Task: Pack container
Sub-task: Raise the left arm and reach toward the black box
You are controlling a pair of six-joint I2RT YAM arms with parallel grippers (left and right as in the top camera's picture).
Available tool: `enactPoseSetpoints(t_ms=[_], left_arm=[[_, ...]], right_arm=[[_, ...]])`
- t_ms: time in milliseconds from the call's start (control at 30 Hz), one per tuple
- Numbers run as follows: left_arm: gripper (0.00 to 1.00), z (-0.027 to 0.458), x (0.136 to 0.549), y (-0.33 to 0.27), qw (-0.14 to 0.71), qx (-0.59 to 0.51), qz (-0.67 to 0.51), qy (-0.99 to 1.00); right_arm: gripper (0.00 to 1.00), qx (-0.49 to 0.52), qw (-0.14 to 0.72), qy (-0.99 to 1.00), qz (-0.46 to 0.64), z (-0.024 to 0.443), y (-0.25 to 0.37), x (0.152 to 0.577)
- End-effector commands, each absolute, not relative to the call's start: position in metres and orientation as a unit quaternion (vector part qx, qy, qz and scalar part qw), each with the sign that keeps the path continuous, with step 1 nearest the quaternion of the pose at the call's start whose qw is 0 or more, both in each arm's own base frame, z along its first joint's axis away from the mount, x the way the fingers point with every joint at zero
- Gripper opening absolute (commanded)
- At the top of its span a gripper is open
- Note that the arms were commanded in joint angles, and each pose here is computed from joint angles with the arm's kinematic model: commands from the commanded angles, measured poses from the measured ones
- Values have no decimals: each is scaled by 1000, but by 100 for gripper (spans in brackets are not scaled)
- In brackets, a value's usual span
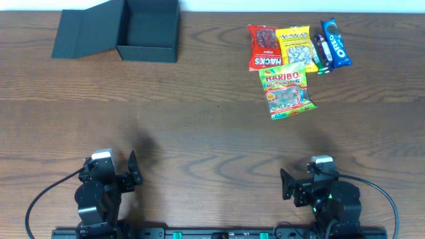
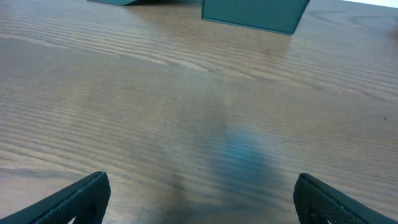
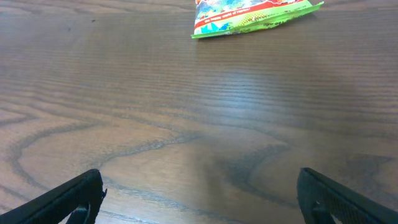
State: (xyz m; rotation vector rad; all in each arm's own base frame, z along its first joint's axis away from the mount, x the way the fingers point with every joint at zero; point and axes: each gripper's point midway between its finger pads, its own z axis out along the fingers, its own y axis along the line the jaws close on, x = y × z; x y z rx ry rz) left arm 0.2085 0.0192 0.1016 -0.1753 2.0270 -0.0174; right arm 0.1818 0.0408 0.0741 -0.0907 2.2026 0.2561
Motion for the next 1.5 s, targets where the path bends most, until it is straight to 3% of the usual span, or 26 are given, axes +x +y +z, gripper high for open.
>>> enactPoseSetpoints(t_ms=[0,1067,1267,1433,1467], left_arm=[[95,97,208,20,523,-76,-9,849],[95,97,208,18,523,-75,-12,849],[95,107,203,-49,454,-188,-309,814],[95,112,203,-54,374,-351,-415,751],[95,122,205,-57,384,-335,-430,746]], right_arm=[[99,-37,446,889,102,72,41,182],[99,-37,446,889,102,72,41,182],[99,-37,446,889,102,72,41,182],[99,-37,446,889,102,72,41,182],[99,-37,446,889,102,72,41,182]])
